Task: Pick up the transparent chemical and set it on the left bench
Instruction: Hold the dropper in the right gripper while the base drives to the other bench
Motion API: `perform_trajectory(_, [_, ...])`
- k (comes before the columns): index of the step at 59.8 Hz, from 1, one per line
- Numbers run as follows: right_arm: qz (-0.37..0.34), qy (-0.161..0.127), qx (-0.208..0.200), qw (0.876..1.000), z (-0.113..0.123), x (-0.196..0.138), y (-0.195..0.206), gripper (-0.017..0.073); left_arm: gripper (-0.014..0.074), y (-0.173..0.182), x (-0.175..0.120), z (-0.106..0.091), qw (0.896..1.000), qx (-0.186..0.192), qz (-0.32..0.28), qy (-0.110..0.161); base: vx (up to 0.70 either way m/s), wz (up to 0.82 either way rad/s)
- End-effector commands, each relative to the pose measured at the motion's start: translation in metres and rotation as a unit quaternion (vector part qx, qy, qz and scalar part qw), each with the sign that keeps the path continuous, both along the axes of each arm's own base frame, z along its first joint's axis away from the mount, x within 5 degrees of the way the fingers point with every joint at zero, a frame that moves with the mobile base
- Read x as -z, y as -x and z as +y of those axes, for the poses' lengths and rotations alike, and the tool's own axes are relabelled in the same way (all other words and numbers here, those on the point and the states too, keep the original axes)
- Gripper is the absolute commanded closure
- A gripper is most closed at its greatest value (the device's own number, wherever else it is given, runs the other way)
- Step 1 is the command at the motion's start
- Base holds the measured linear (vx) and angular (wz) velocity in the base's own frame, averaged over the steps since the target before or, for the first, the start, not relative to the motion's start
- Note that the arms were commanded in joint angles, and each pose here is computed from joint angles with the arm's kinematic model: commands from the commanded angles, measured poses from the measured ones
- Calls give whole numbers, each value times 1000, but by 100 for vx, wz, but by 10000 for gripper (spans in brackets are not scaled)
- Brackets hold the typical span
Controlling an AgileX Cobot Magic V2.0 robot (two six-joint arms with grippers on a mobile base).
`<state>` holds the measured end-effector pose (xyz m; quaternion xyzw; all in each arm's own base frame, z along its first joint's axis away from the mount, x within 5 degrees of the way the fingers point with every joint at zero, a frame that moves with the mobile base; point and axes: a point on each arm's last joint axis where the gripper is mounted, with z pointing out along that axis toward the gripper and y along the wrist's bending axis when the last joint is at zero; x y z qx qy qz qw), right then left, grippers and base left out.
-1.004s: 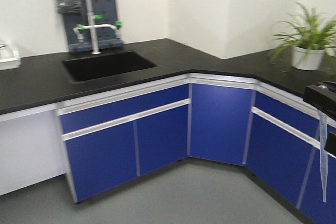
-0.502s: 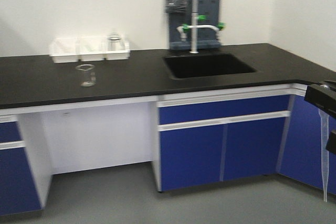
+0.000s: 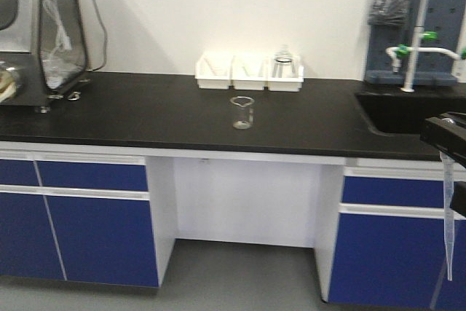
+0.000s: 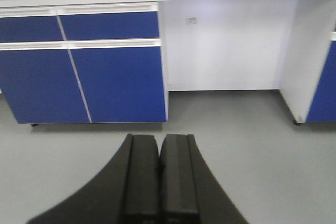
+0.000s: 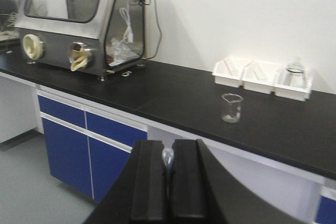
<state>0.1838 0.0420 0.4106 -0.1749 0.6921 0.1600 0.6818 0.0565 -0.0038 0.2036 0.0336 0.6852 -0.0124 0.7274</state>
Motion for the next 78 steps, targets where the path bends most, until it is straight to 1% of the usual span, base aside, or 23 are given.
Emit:
perform_trajectory(1, [-20,3,16,1000,-3,-10,3,562,597,1,-3,0,999,0,-40,7,33,41])
perform_trajectory(16, [-20,3,16,1000,-3,-10,3,562,597,1,-3,0,999,0,-40,7,38,24])
perform_trajectory(44, [-20,3,16,1000,-3,-10,3,562,597,1,-3,0,999,0,-40,7,45,4])
perform_trajectory(78, [-20,3,16,1000,-3,-10,3,562,597,1,-3,0,999,0,-40,7,48,-8])
